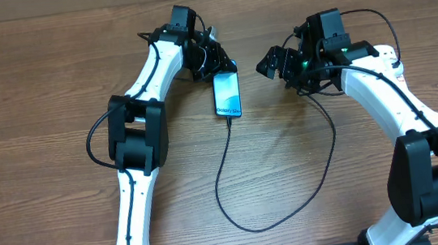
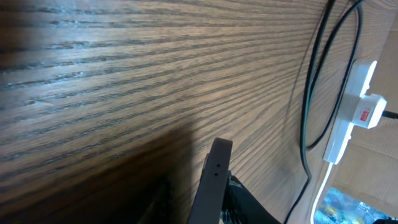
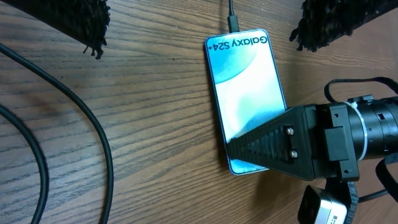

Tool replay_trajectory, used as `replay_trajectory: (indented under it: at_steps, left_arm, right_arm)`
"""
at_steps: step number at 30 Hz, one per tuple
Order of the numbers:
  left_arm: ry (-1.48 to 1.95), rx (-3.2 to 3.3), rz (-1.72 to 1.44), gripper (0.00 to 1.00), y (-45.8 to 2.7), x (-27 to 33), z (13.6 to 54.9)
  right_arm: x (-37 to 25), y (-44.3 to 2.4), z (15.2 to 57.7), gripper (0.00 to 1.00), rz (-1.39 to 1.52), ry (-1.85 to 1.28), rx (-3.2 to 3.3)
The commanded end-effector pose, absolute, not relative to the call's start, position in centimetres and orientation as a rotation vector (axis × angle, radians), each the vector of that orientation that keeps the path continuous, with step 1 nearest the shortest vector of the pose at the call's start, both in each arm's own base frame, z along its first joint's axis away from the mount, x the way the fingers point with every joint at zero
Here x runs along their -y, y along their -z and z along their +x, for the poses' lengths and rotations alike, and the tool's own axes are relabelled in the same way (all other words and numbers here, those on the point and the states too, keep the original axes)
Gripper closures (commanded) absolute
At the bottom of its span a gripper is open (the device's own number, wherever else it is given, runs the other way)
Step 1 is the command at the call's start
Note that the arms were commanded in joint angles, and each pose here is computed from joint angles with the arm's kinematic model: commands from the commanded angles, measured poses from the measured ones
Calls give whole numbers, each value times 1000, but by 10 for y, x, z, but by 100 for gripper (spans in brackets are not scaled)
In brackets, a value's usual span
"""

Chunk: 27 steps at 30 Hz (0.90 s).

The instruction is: Plug charger to phone and switch on socket

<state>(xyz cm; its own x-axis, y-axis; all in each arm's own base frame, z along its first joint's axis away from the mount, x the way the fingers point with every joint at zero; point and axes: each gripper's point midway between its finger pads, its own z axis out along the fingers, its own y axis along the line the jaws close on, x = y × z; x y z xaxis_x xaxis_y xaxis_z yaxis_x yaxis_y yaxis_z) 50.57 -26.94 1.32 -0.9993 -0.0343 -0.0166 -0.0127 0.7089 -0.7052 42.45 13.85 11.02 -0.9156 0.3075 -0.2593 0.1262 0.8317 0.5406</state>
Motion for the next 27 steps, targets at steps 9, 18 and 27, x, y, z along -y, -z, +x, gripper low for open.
replay_trajectory:
  at_steps: [9, 18, 27]
  left_arm:
    - [1144, -2910, -56, 64, -3, 269, 502]
    - [1144, -2911, -56, 62, -3, 269, 502]
    - [1085, -2953, -85, 23, 3, 262, 498]
  right_arm:
    - [-136, -126, 427, 0, 305, -747, -2634]
    - [-136, -126, 427, 0, 305, -747, -2634]
    - [-136, -126, 427, 0, 305, -747, -2634]
